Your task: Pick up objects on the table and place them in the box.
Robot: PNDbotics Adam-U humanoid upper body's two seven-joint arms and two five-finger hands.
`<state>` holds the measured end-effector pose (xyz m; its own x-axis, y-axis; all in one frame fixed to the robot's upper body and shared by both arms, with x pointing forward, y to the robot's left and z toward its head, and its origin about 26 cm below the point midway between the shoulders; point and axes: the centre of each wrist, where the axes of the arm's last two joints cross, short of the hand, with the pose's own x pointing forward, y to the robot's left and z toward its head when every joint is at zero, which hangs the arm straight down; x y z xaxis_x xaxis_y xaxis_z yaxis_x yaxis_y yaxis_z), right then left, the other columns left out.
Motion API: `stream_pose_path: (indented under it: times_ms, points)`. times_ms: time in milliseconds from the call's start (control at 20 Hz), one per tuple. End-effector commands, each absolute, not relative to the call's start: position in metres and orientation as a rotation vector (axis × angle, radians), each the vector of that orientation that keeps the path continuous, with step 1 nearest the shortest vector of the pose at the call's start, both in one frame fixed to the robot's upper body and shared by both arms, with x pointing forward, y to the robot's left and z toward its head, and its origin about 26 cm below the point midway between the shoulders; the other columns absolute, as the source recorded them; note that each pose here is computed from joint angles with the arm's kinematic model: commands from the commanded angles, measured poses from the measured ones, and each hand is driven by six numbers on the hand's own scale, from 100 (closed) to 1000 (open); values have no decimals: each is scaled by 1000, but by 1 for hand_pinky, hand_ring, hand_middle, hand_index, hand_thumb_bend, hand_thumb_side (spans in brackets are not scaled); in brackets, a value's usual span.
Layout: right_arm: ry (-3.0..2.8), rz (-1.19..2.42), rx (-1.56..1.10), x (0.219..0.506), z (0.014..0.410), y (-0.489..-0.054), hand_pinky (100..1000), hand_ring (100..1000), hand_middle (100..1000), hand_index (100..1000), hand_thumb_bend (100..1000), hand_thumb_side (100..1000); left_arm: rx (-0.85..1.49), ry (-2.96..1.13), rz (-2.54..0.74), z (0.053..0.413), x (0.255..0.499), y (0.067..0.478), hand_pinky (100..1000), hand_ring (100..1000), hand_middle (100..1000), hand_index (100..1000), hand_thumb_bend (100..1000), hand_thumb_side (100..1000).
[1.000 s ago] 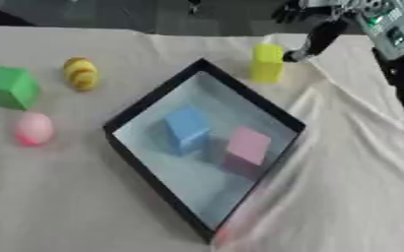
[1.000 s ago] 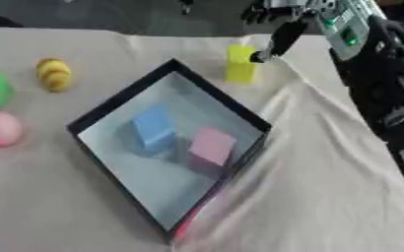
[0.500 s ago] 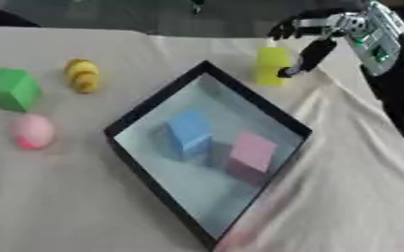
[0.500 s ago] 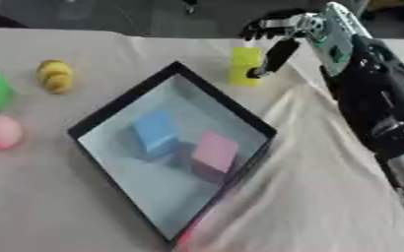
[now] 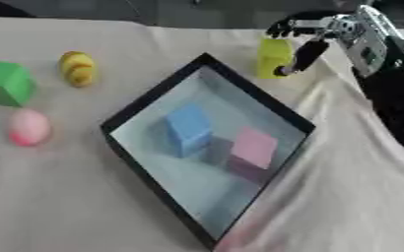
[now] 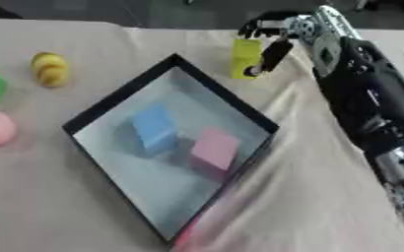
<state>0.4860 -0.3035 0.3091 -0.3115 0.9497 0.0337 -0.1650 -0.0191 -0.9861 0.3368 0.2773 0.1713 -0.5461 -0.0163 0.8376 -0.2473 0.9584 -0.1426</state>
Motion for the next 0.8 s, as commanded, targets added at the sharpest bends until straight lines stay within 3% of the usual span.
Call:
stream_pose_path:
  times_ms: [50,200,300,400,450,500,550,650,800]
  points:
    - [-1330,1479,-975,483,328,-309,919,934,884,947,448,223,167,-2171,290,182,336,275,818,778,742,790,167,747]
    - [-1305,1476,-979,484,325,-310,909,921,871,942,450,235,158,-2178,282,185,337,273,819,778,742,789,164,748]
    - [-1291,1471,-982,485,323,-311,877,859,808,904,442,227,151,-2181,274,186,337,272,819,779,743,788,164,749]
    - [-1287,1453,-984,486,320,-312,818,753,704,826,421,143,147,-2182,268,186,337,271,820,779,743,788,163,750]
    - [-1299,1427,-1005,486,321,-312,758,646,589,735,406,100,148,-2180,267,186,337,271,820,779,743,787,162,751]
    - [-1319,1398,-1029,486,321,-311,745,618,561,709,405,100,149,-2178,267,185,337,271,820,779,743,787,161,751]
    - [-1347,1363,-1051,485,323,-310,695,538,488,619,358,100,151,-2177,266,185,337,271,820,779,743,787,161,751]
    - [-1429,1270,-1096,484,328,-306,673,502,456,574,309,100,156,-2174,266,184,337,272,821,780,744,786,162,750]
    - [-1550,1200,-1090,478,341,-300,676,509,458,576,257,100,169,-2166,268,181,336,275,821,780,744,786,160,749]
